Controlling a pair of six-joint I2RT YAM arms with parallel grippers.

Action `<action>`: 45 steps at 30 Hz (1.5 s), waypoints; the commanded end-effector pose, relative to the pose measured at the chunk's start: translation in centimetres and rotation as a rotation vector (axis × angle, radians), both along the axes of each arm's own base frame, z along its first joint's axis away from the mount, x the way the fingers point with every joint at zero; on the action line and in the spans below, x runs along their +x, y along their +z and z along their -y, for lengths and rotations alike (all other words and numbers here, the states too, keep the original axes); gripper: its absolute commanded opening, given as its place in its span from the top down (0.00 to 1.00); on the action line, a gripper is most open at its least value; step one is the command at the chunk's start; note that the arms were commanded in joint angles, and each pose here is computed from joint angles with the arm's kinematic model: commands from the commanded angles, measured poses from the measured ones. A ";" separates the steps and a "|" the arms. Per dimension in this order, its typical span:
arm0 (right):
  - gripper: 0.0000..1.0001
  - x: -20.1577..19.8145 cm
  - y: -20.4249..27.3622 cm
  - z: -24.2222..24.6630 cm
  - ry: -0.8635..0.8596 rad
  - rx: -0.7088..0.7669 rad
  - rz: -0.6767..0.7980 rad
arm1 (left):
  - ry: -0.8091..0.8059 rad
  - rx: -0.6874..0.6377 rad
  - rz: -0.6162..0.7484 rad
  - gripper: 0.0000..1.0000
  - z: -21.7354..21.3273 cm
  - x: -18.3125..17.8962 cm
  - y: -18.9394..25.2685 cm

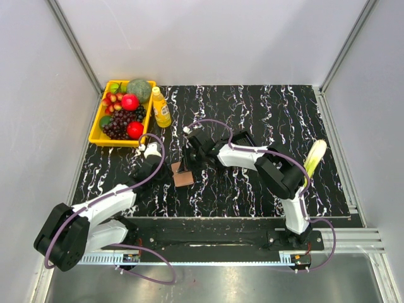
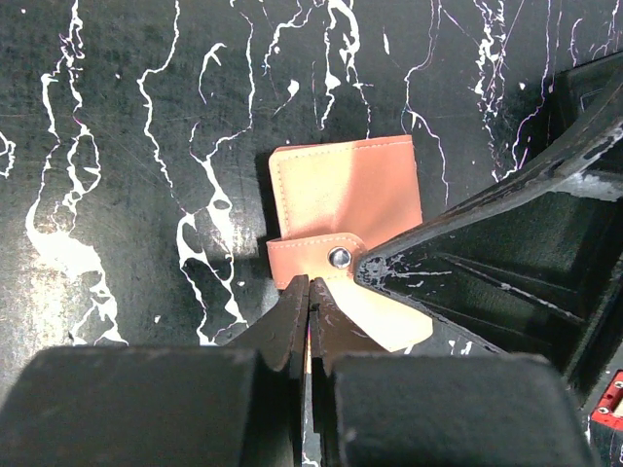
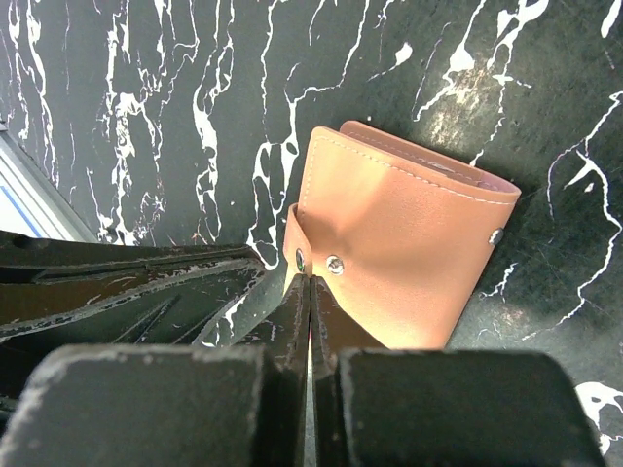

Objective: Put the credit cards into the card holder
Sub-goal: Close the card holder at the center of the board.

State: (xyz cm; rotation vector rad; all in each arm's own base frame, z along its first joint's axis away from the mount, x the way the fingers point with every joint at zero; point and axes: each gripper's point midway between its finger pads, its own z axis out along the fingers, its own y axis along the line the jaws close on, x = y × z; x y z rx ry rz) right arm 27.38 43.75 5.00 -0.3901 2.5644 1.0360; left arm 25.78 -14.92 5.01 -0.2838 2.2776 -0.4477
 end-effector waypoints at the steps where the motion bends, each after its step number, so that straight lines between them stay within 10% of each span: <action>1: 1.00 0.6 1.7 -0.5 -0.001 0.047 0.030 | -0.016 -0.027 0.043 1.00 0.5 0.5 0.9; 45: 1.00 2.3 0.6 0.8 -0.078 -0.012 0.066 | -0.041 -0.048 0.044 1.00 1.1 0.6 0.8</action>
